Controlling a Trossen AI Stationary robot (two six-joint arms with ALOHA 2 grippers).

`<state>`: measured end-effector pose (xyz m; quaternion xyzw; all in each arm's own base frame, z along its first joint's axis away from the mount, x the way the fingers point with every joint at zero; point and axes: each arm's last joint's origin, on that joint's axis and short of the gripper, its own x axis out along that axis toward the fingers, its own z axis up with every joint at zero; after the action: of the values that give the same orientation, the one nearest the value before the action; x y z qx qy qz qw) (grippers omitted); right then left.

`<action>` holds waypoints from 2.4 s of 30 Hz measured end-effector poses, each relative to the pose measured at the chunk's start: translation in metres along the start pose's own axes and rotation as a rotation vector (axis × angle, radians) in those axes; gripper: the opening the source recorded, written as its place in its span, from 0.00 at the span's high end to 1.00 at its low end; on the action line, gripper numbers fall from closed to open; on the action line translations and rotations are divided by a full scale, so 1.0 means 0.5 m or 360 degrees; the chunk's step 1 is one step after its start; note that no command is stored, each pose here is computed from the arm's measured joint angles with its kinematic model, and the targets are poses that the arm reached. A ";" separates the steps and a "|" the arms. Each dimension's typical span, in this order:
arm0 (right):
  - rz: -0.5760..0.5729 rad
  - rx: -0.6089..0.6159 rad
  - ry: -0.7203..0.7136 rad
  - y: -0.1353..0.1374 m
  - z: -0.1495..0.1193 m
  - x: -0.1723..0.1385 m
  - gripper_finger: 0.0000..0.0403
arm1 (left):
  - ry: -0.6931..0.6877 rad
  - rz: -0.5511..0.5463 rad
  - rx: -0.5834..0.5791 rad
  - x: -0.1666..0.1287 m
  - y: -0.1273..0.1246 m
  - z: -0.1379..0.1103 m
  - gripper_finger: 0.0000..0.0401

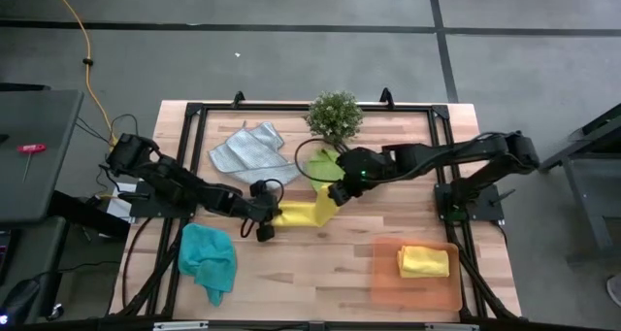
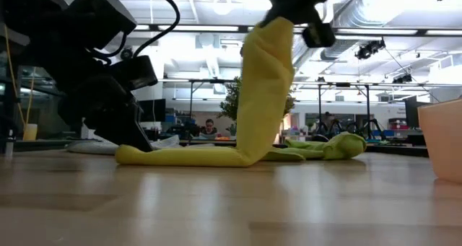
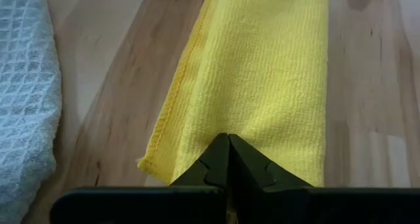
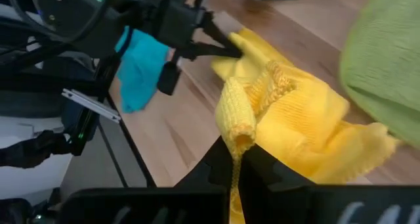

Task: Fold microfiber towels
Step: Fold the yellow microfiber towel

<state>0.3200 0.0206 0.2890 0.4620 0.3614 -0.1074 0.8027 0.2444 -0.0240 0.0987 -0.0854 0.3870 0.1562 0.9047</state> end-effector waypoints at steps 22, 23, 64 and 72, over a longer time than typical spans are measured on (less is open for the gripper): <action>0.0235 0.0041 -0.0104 0.021 0.015 0.134 1.00 | -0.0150 -0.0102 -0.0103 -0.030 0.014 0.040 1.00; 0.0258 0.0037 -0.0105 0.024 0.016 0.128 1.00 | -0.0176 -0.0107 -0.0109 -0.037 0.014 0.045 1.00; 0.0293 0.0109 -0.0182 0.032 0.020 0.107 1.00 | -0.0545 -0.0462 -0.0282 0.066 -0.025 0.157 1.00; 0.0281 0.0108 -0.0195 0.031 0.020 0.108 1.00 | -0.0455 -0.0416 -0.0270 0.065 -0.021 0.155 1.00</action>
<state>0.3715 0.0297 0.2658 0.5115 0.2659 -0.0764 0.8135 0.3211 -0.0055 0.1286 -0.1877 0.2259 0.0799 0.9526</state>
